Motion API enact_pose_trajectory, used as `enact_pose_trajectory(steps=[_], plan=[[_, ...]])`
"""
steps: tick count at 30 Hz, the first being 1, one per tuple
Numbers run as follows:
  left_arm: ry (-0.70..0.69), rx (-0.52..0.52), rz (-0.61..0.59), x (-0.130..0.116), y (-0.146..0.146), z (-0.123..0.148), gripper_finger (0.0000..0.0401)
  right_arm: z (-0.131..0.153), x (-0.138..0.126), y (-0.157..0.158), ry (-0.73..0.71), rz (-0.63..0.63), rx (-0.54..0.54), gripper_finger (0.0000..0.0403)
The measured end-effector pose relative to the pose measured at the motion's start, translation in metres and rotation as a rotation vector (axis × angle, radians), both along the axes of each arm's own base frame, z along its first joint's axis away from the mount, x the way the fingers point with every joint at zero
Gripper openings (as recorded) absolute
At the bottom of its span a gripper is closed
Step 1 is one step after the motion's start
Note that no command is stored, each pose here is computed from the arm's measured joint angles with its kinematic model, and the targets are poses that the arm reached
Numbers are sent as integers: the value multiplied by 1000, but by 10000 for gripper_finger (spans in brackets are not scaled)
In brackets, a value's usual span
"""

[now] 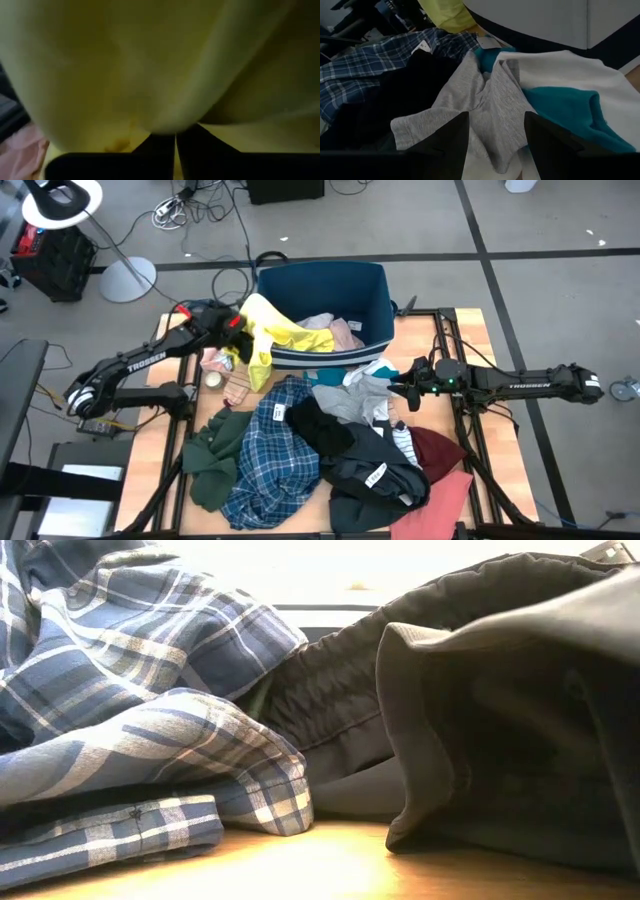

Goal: Sort clothes
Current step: Put the yellow shirt into the laundry organizer

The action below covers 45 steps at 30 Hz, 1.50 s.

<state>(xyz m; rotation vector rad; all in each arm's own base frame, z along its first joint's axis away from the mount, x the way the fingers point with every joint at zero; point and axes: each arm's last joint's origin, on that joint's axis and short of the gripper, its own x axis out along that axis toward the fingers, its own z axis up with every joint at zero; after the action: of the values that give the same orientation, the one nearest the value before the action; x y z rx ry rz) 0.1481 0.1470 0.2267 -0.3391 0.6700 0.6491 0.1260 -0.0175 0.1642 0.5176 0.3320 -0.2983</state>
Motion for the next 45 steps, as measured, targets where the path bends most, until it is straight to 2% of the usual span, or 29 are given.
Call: enact_pose_trajectory(steps=[3, 6, 14, 20, 26, 31, 39, 45], plan=[[-19, 15, -2, 0, -1, 10, 3, 0, 0, 0, 0, 0, 0, 192], [-59, 57, -2, -3, -3, 33, 2, 0, 0, 0, 1, 2, -4, 192], [-252, 250, -33, -9, -18, 101, 1, 0, 0, 0, 4, 1, -17, 192], [-440, 399, -91, 2, -23, 141, 0, 0, 0, 0, 3, -5, -19, 192], [-573, 466, -144, 29, -18, 171, 0, 0, 0, -1, 3, -14, -24, 192], [-605, 465, -202, 64, -8, 193, 0, 0, 0, -1, 2, -18, -35, 192], [-719, 495, -352, 119, 5, 255, 0, 0, 0, -1, 4, -16, -42, 192], [-791, 486, -428, 152, 17, 284, 0, 0, 0, -1, 7, -10, -58, 192]])
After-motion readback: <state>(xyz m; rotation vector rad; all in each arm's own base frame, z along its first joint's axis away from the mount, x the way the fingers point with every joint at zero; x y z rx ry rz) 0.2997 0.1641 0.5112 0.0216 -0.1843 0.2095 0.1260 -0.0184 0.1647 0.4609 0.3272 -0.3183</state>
